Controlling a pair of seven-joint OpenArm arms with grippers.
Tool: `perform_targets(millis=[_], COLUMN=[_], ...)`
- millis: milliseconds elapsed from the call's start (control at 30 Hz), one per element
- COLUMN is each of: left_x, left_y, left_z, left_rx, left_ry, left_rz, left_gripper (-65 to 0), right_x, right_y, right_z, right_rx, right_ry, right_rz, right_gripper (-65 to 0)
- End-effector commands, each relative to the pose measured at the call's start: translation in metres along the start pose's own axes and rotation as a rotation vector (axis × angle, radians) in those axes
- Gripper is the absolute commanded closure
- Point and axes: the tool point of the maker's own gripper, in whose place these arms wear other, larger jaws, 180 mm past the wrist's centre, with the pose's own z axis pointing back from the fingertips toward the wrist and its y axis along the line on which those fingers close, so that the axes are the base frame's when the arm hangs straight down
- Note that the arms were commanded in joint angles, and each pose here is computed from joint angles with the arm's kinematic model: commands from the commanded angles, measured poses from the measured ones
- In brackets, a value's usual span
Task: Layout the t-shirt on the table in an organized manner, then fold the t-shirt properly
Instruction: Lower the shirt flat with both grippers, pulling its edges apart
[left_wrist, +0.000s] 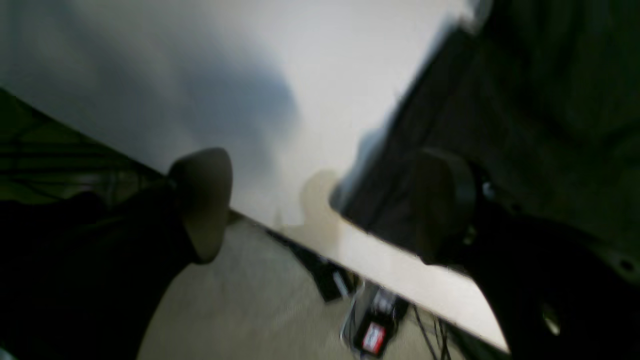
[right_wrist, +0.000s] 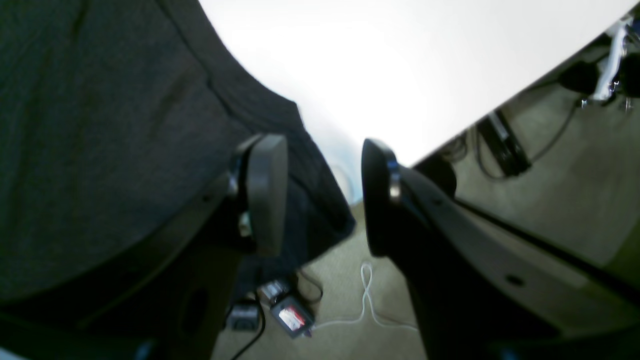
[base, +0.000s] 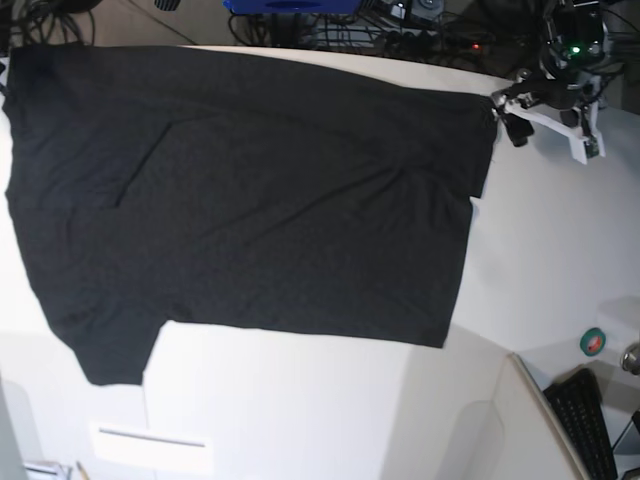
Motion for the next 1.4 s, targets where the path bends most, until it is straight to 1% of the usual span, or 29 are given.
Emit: perform_targets(millis=[0, 67, 100, 133, 200, 267, 333, 433, 500, 600, 767, 900, 1033, 1067, 1133, 1233, 1267, 1367], left_x=[0.018, 0.027, 0.035, 0.042, 0.049, 0.053, 0.057, 0.059, 0.061, 0.062, 0.059, 0.059, 0.059, 0.059, 0.059, 0.059, 0.059, 0.059], left_y=[0.003, 0.001, -0.006, -0.015, -0.029, -0.044, -0.051, -0.054, -0.053, -0.051, -0.048, -0.048, -0.049, -0.049, -0.049, -0.049, -0.048, -0.049], left_z=[0.006, 0.008, 0.006, 0.002, -0.005, -0.009, -0.012, -0.014, -0.014, -0.014, -0.014, -0.014, -0.014, -0.014, -0.014, -0.014, -0.014, -0.014], left_rx=[0.005, 0.001, -0.016, -0.035, -0.067, -0.101, -0.113, -0.121, -0.117, -0.110, -0.104, -0.104, -0.105, -0.105, -0.106, -0.105, -0.103, -0.105], left_ry=[-0.062, -0.087, -0.107, -0.120, -0.128, -0.111, -0.091, -0.076, -0.079, -0.082, -0.074, -0.074, -0.075, -0.075, -0.075, -0.074, -0.074, -0.074], left_rz=[-0.007, -0.003, 0.001, 0.005, 0.007, 0.006, 0.011, 0.010, 0.011, 0.005, 0.001, 0.001, 0.002, 0.002, 0.003, 0.003, 0.002, 0.005], left_gripper=[-52.5, -52.0, -50.0, -44.3, -25.7, 0.0, 0.0, 0.0, 0.0, 0.0, 0.0, 0.0, 0.0, 0.0, 0.0, 0.0, 0.0, 0.0], right_x=[0.029, 0.053, 0.071, 0.084, 0.105, 0.128, 0.146, 0.164, 0.171, 0.168, 0.142, 0.117, 0.101, 0.097, 0.100, 0.103, 0.108, 0.122], right_y=[0.001, 0.010, 0.017, 0.031, 0.053, 0.075, 0.091, 0.107, 0.116, 0.127, 0.132, 0.115, 0.125, 0.123, 0.124, 0.133, 0.133, 0.135], right_z=[0.005, 0.002, -0.002, -0.012, -0.033, -0.058, -0.081, -0.112, -0.128, -0.146, -0.161, -0.169, -0.171, -0.171, -0.170, -0.167, -0.166, -0.161], right_rx=[0.000, 0.015, 0.032, 0.068, 0.131, 0.192, 0.241, 0.301, 0.325, 0.336, 0.325, 0.226, 0.234, 0.232, 0.233, 0.253, 0.254, 0.261], right_ry=[-0.082, -0.135, -0.164, -0.173, -0.167, -0.150, -0.114, -0.056, -0.059, -0.070, -0.076, -0.041, -0.012, -0.007, -0.019, -0.044, -0.059, -0.091], right_rz=[0.021, 0.018, 0.028, 0.047, 0.082, 0.081, 0.054, -0.018, -0.060, -0.059, -0.037, -0.026, -0.004, -0.004, 0.003, 0.026, 0.032, 0.039], right_gripper=[-24.3, -24.5, -24.5, -25.7, -28.4, -30.3, -32.4, -34.5, -34.7, -34.7, -34.7, -34.7, -33.6, -31.2, -20.9, -1.7, 0.0, 0.0])
